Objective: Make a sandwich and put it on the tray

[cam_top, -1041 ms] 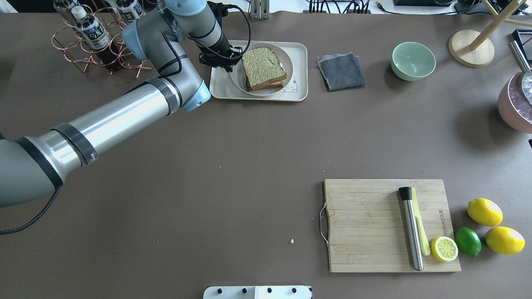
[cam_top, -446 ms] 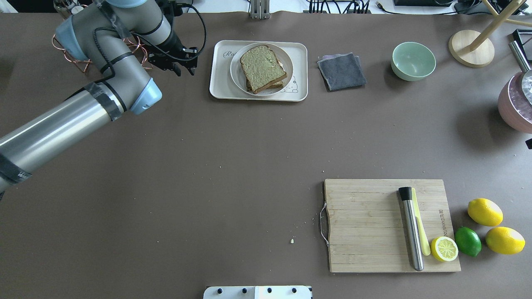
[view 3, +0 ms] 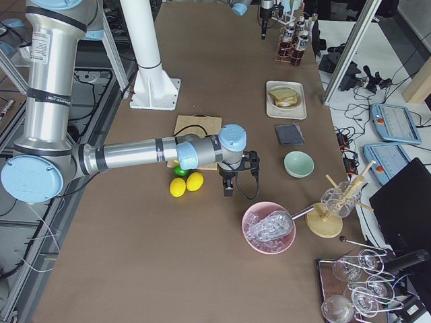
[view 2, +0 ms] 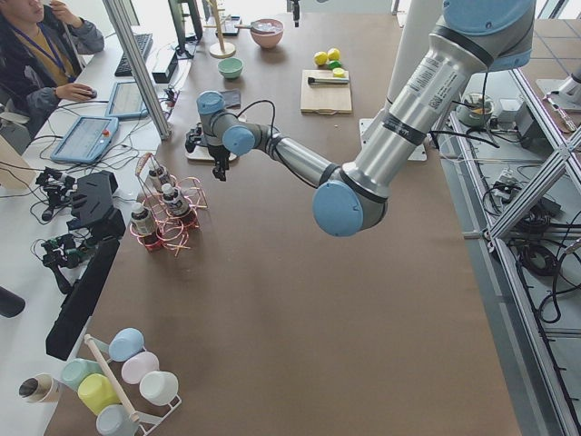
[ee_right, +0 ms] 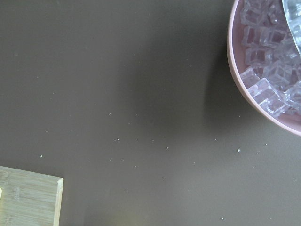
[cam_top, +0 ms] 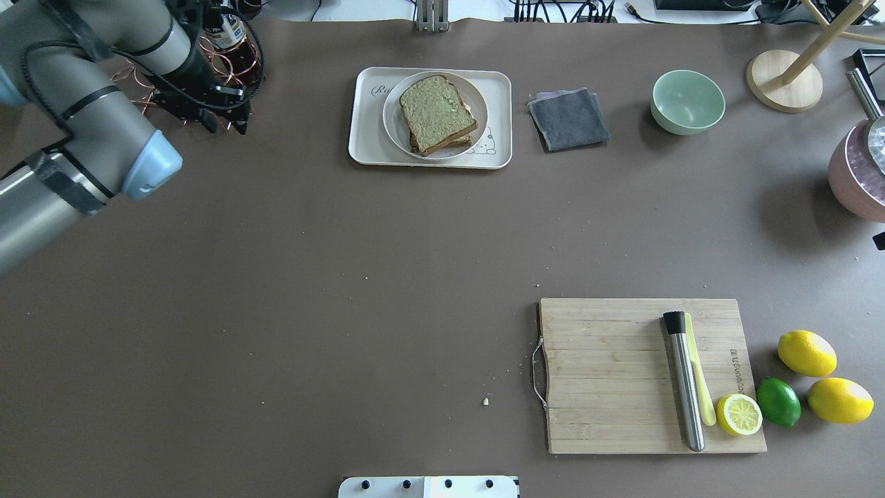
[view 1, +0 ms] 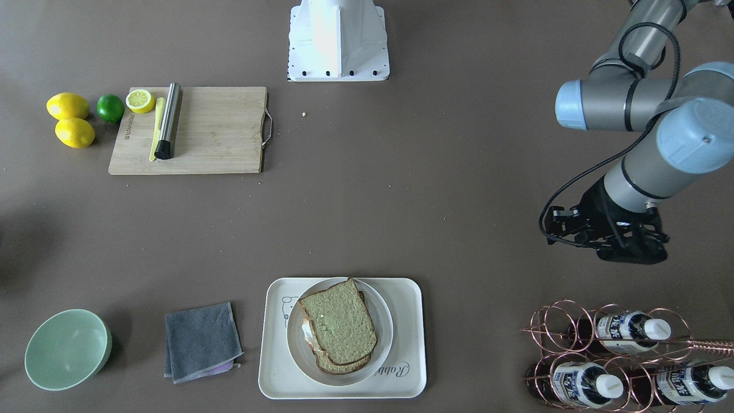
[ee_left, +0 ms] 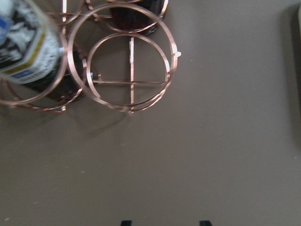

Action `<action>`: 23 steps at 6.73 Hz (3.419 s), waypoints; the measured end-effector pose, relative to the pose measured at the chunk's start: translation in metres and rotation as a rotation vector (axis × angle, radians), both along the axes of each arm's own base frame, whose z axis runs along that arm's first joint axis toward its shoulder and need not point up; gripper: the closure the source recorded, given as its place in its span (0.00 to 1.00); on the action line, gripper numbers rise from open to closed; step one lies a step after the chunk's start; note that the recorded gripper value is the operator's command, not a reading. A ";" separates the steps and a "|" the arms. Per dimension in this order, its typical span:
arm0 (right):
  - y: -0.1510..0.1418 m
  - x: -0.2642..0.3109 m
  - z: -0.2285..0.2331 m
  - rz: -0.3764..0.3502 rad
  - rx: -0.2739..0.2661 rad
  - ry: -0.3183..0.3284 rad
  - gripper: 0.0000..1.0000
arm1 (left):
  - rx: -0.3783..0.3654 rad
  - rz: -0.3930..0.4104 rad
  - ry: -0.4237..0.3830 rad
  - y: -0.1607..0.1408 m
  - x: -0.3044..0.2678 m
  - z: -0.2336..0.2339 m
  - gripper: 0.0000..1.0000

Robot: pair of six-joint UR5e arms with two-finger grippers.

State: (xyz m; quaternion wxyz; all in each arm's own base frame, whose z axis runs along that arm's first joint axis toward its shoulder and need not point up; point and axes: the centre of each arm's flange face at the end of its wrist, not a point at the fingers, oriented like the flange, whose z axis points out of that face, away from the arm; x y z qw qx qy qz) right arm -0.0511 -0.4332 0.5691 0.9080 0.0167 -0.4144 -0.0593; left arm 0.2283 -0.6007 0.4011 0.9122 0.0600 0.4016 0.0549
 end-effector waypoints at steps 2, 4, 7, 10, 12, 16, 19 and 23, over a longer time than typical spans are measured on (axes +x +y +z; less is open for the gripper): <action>-0.005 0.014 0.019 -0.012 0.025 0.029 0.00 | 0.059 0.061 -0.032 0.071 -0.103 0.069 0.31; -0.015 0.044 0.050 -0.022 0.056 0.049 0.00 | 0.117 0.108 -0.077 0.124 -0.201 0.140 0.25; -0.009 0.077 0.070 -0.012 0.062 0.088 0.00 | 0.098 0.169 -0.100 0.197 -0.286 0.218 0.06; -0.003 0.092 0.073 -0.003 0.054 0.103 0.00 | 0.072 0.100 -0.048 0.247 -0.318 0.228 0.04; 0.005 0.099 0.077 0.000 0.053 0.104 0.00 | 0.066 0.084 -0.038 0.252 -0.321 0.227 0.04; 0.018 0.114 0.086 0.025 0.039 0.109 0.00 | 0.104 0.088 -0.044 0.237 -0.318 0.208 0.04; 0.017 0.115 0.086 0.027 0.039 0.117 0.00 | 0.098 0.095 -0.041 0.234 -0.314 0.209 0.04; 0.018 0.115 0.086 0.028 0.038 0.123 0.00 | 0.096 0.093 -0.038 0.236 -0.314 0.208 0.04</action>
